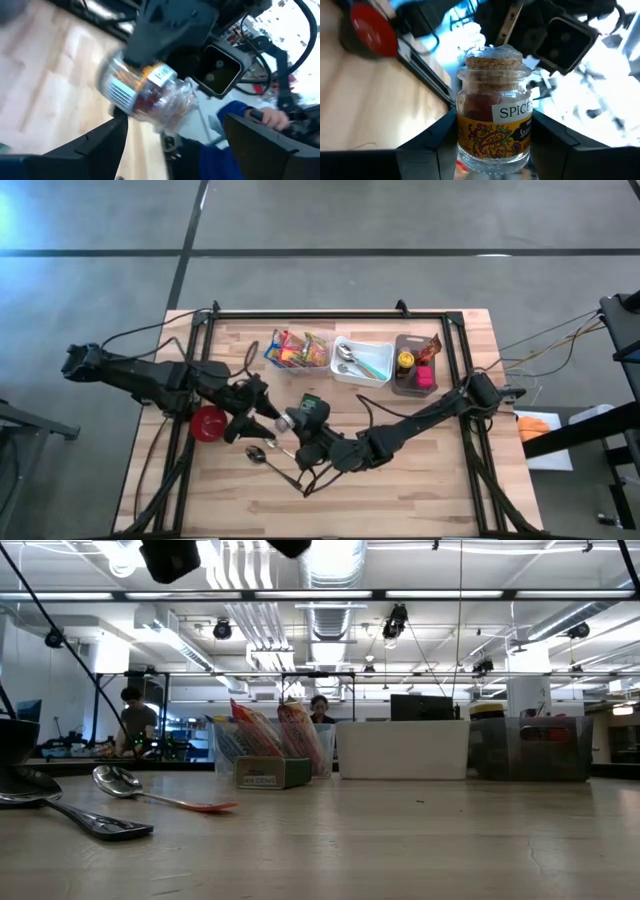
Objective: Pick & Place Food Item
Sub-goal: Put the brown seasoning bottle into the black bin
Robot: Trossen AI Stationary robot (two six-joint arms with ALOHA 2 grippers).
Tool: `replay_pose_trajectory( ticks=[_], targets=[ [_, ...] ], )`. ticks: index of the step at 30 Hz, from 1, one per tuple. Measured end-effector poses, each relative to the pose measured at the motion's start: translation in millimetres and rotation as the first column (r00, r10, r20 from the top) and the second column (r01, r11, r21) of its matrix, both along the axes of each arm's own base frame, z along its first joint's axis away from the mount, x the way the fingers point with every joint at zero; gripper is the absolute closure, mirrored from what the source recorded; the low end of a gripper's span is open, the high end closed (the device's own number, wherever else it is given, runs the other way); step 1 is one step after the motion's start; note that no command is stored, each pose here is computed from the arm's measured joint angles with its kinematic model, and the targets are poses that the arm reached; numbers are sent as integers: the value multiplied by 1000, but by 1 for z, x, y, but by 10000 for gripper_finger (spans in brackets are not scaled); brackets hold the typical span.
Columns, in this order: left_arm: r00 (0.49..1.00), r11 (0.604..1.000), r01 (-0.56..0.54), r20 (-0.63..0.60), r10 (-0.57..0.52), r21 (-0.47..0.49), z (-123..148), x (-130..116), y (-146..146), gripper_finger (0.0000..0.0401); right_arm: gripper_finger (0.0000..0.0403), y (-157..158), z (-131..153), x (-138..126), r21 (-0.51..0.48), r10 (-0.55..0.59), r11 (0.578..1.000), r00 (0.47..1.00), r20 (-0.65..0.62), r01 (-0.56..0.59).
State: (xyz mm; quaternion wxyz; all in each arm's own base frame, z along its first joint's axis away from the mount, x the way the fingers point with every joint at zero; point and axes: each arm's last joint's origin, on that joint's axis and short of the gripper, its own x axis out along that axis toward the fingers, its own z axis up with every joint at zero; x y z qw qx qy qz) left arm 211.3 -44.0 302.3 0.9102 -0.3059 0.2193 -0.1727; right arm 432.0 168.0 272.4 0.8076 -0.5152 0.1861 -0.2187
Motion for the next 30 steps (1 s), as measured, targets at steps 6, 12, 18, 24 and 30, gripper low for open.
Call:
replay_pose_trajectory(
  ticks=[6,12,18,24,30],
  targets=[
    [996,979,-31,92,12,202,5,-20,-6,69,219,4,26,-14,244,-5,969,985,173,-38],
    [975,871,-178,200,95,457,-3,-32,-25,69,219,-1,48,-28,559,70,795,952,299,-234],
    [906,754,-327,417,78,570,-12,-36,-54,69,219,-5,52,-27,704,71,630,928,366,-327],
    [848,716,-389,528,34,579,-24,-42,-67,69,219,-7,50,-27,750,26,574,922,386,-330],
    [780,710,-457,625,31,535,-28,-41,-68,69,219,-6,51,-27,779,27,509,911,412,-367]
  ],
)
